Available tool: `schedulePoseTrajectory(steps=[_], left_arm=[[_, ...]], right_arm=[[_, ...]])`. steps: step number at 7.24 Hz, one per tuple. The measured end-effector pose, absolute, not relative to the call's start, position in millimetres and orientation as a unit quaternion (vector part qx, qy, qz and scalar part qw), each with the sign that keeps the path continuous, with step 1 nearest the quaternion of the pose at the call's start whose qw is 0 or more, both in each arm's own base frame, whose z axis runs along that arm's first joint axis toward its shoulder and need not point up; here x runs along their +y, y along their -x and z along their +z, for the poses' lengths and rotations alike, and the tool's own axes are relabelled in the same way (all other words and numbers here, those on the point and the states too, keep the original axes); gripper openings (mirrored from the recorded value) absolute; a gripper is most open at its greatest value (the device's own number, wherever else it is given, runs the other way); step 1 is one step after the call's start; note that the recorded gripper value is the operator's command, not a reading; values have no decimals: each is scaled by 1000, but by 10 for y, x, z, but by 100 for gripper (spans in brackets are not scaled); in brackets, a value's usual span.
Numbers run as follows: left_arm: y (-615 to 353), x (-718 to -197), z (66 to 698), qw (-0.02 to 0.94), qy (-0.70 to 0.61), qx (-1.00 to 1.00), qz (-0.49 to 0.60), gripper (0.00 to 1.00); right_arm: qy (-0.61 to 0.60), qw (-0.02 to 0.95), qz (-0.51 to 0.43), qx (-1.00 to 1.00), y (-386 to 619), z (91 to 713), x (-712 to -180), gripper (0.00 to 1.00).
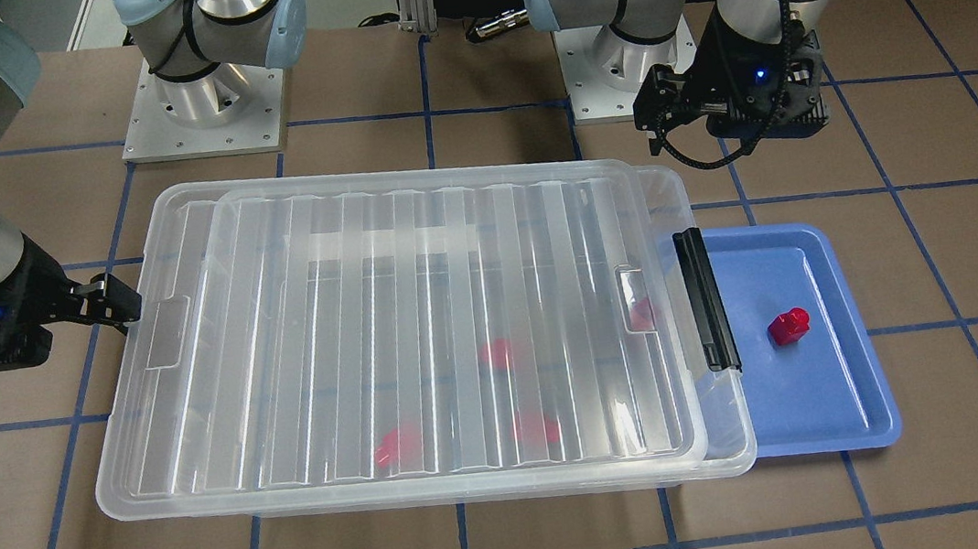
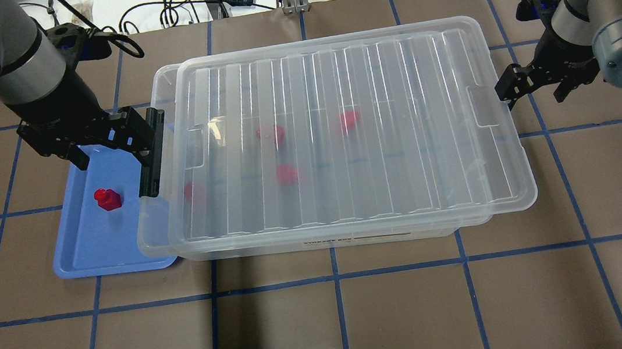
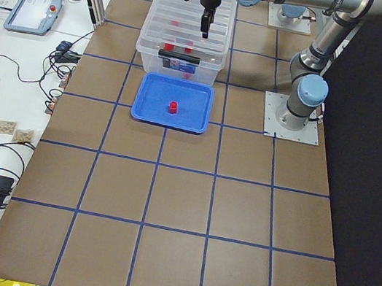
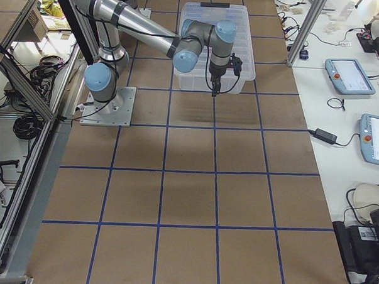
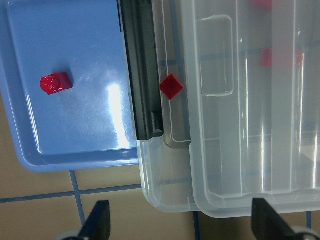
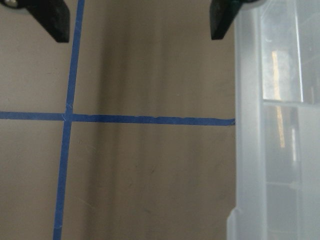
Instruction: Place red block in blue tray from box
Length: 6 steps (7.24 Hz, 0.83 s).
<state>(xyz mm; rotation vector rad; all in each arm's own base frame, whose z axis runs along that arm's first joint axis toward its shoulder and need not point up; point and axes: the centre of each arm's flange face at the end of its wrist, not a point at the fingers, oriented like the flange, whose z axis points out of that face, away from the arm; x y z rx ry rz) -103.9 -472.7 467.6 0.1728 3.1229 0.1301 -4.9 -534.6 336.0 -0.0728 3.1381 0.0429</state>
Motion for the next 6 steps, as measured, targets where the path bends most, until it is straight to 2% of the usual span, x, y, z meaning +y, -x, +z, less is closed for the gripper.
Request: schedulePoseTrajectory(steps=[4,6], left_arm=[[1037,-4727,4672,6,-55,998,42,100],[1037,-4724,4673,6,-55,998,42,100]], right_arm=[[46,-7,13,999,-155,3382,-5374,100],[47,-14,-5,999,-110,3632,-5433,100]])
